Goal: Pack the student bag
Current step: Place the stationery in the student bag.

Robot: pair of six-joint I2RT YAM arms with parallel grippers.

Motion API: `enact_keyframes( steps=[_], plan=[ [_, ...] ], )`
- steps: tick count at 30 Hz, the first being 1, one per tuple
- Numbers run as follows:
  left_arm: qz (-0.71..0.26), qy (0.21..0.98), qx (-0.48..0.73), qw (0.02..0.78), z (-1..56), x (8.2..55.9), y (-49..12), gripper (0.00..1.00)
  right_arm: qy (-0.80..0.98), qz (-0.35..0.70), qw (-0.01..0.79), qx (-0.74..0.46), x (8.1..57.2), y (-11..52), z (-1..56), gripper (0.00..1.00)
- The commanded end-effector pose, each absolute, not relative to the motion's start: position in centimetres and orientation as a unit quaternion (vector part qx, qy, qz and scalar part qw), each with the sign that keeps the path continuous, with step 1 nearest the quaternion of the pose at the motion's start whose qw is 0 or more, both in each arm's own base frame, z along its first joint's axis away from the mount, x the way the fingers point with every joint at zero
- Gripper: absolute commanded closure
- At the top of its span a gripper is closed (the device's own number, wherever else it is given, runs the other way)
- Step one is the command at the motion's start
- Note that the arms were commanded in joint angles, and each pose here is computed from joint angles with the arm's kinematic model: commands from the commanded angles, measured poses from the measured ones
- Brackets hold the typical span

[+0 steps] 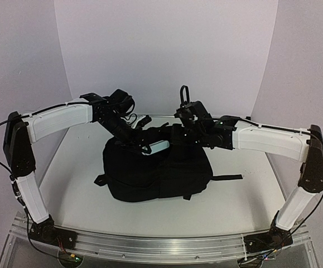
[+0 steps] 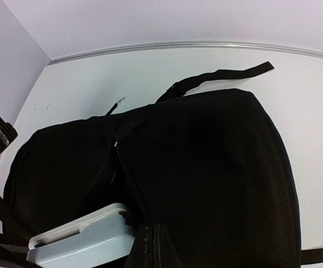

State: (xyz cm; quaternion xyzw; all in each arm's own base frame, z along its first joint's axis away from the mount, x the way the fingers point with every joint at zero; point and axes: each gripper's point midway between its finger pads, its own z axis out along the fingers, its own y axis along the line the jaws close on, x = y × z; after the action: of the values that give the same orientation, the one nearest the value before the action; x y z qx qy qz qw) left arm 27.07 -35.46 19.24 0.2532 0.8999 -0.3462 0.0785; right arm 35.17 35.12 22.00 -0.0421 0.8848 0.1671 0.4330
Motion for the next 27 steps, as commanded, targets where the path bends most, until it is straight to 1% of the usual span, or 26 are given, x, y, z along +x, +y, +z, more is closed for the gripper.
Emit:
enact_keyframes(
  steps=[1,6,12,16,19,20,22,23,24,25,27],
  plan=[
    [-0.399,0.869,0.266,0.119,21.3,29.2,-38.4,0.90,0.852,0.214,0.477,-0.021,36.1,35.3,27.4,1.00],
    [-0.413,0.863,0.253,0.146,20.4,32.0,-40.6,0.90,0.852,0.232,0.468,-0.026,35.8,36.0,27.2,1.00],
    [-0.432,0.846,0.233,0.210,21.3,35.7,-42.9,0.90,0.852,0.245,0.462,-0.026,35.6,36.3,27.0,1.00],
    [-0.457,0.835,0.216,0.219,20.9,36.9,-44.3,0.85,0.852,0.247,0.461,-0.024,35.6,36.3,26.7,1.00],
    [-0.466,0.836,0.202,0.209,20.1,37.0,-44.6,0.75,0.853,0.248,0.459,-0.024,35.6,36.4,26.5,1.00],
    [-0.472,0.832,0.202,0.210,20.1,36.8,-44.6,0.67,0.853,0.247,0.458,-0.024,35.5,36.4,26.3,1.00],
    [-0.476,0.829,0.202,0.216,20.5,36.5,-44.3,0.58,0.854,0.246,0.458,-0.023,35.6,36.4,26.1,1.00],
    [-0.471,0.829,0.202,0.224,21.0,36.3,-43.8,0.51,0.854,0.245,0.458,-0.023,35.6,36.4,26.1,1.00],
    [-0.467,0.830,0.202,0.229,21.4,36.2,-43.4,0.47,0.854,0.245,0.458,-0.022,35.6,36.3,26.1,1.00],
    [-0.455,0.833,0.201,0.242,22.1,35.9,-42.6,0.41,0.854,0.246,0.459,-0.023,35.6,36.4,26.1,1.00],
    [-0.437,0.838,0.199,0.260,23.0,35.3,-41.0,0.35,0.853,0.248,0.459,-0.025,35.6,36.5,26.1,1.00]
  ],
)
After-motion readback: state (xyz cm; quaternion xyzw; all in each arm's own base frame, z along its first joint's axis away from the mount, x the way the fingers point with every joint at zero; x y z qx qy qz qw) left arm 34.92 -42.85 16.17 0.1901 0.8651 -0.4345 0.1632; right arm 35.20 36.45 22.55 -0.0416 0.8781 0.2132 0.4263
